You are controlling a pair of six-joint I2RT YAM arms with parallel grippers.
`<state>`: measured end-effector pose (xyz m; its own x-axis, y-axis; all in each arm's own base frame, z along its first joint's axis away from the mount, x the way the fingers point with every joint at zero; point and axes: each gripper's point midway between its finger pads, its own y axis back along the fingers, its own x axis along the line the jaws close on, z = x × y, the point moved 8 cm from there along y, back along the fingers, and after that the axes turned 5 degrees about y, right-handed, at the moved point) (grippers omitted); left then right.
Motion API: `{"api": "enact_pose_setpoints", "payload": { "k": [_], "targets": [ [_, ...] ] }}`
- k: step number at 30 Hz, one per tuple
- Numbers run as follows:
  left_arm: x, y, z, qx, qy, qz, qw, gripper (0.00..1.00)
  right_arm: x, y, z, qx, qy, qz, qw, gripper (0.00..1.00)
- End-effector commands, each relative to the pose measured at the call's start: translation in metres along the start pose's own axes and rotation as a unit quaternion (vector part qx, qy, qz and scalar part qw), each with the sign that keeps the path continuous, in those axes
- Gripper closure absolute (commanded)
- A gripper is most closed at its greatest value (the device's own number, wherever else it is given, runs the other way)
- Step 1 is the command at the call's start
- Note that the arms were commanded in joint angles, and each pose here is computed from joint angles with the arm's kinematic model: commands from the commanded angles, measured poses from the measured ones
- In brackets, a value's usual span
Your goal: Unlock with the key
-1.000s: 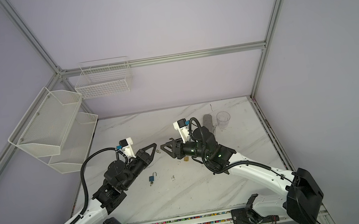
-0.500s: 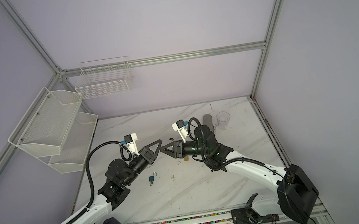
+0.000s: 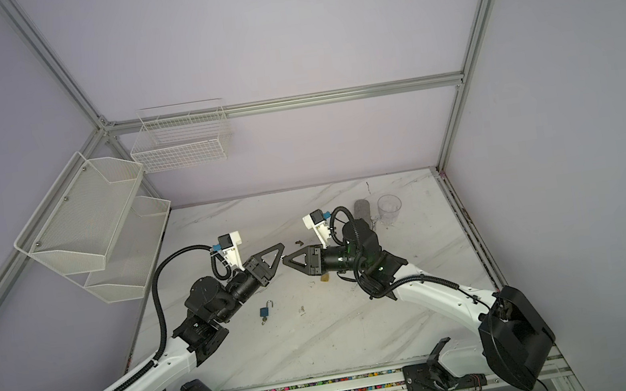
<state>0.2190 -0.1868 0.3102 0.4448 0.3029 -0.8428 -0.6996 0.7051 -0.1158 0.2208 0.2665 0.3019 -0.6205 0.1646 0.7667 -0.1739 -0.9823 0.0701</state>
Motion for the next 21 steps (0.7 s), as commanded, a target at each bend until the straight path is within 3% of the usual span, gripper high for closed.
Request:
{"api": "enact_pose_setpoints", "payload": {
  "k": [1,12,21],
  "targets": [
    [-0.0261,-0.0010,0.0172,-0.028,-0.023,-0.047,0.998,1.00,0.0024,0.0011,0.0034,-0.006,0.004,0.019,1.000,0.74],
    [-0.0263,-0.0039,0.0167,-0.023,-0.022,-0.051,0.998,1.00,0.0006,0.0000,0.0045,-0.007,0.000,0.030,1.000,0.80],
    [-0.0275,-0.0044,0.0173,-0.022,-0.027,-0.051,0.998,1.00,-0.0008,0.0021,0.0048,-0.011,-0.002,0.028,1.000,0.95]
  ]
}}
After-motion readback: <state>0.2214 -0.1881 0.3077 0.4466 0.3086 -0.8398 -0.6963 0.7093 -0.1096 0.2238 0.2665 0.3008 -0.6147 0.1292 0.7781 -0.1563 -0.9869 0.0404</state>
